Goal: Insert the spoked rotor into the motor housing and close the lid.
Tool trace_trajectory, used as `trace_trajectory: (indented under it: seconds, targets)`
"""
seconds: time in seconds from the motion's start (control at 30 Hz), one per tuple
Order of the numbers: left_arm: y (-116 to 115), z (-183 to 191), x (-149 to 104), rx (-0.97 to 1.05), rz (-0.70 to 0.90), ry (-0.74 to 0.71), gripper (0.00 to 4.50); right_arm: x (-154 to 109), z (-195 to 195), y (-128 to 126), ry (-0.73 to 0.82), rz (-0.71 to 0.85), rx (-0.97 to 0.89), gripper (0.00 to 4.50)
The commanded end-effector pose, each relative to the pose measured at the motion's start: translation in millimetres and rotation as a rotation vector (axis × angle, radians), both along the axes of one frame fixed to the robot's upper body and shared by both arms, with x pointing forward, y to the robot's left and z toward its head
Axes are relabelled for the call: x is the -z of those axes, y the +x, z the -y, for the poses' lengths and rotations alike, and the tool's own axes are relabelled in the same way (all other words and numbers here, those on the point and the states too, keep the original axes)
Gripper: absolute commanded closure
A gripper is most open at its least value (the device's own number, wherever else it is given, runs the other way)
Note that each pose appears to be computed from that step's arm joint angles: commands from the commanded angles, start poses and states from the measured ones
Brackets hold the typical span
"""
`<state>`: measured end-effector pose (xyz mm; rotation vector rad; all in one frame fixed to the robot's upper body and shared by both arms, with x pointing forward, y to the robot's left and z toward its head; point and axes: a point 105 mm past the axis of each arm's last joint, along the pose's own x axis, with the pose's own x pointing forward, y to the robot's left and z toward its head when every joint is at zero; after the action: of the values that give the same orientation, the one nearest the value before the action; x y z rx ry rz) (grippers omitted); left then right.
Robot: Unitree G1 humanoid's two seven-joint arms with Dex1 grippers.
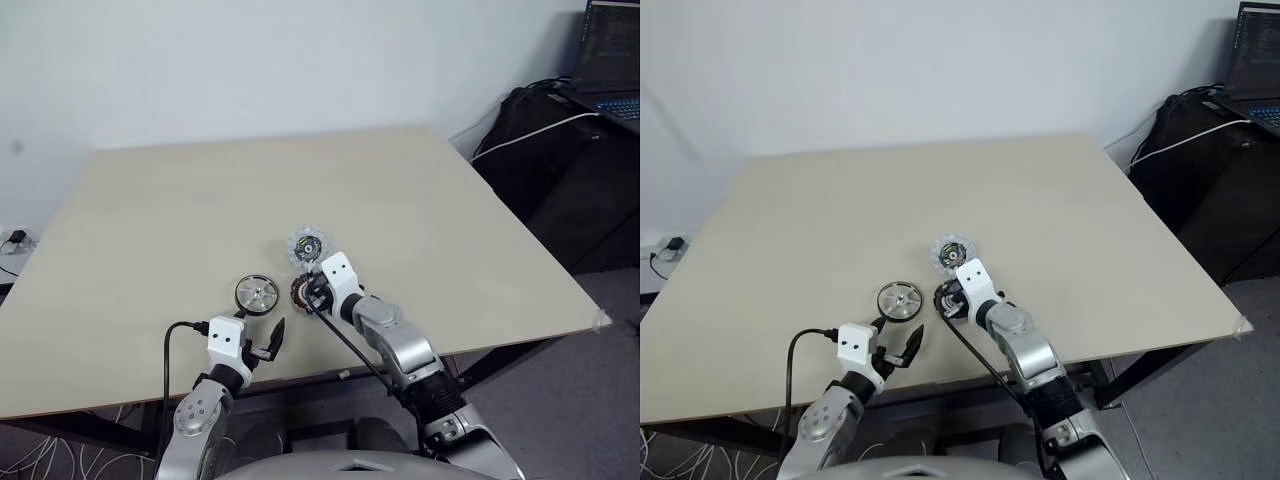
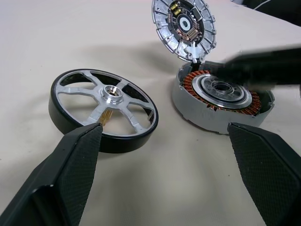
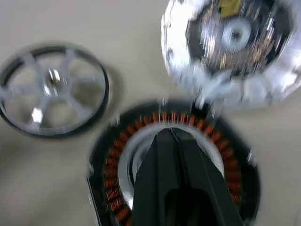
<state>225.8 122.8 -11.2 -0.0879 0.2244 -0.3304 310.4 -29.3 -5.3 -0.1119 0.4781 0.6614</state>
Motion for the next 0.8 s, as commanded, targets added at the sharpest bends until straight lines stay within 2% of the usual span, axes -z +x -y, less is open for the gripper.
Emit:
trace_trajectory:
  seconds: [0.03,0.17,0.37,0.53,0.67,0.8]
  targets:
    - [4,1,-15,0.004,0.056,-0.005,0.0,16,10,-7,-0.039,-0.05,0.004,4.48]
    - [4,-1,-11,0.002,0.049,-0.004,0.0,18,20,-15,-0.033,-0.063,0.018,4.48]
    - [5,1,-6,0.019,0.038,-0.003,0.0,-31,11,4,0.087,0.101,0.045,4.48]
    - [5,0,-3,0.026,0.036,-0.002,0.0,-51,-3,12,0.133,0.151,0.033,4.48]
    - [4,-1,-1,0.021,0.034,-0.002,0.0,-43,-8,13,0.11,0.138,0.015,4.48]
    - [3,-3,1,0.014,0.032,-0.002,0.0,-17,-2,6,0.057,0.064,0.016,4.48]
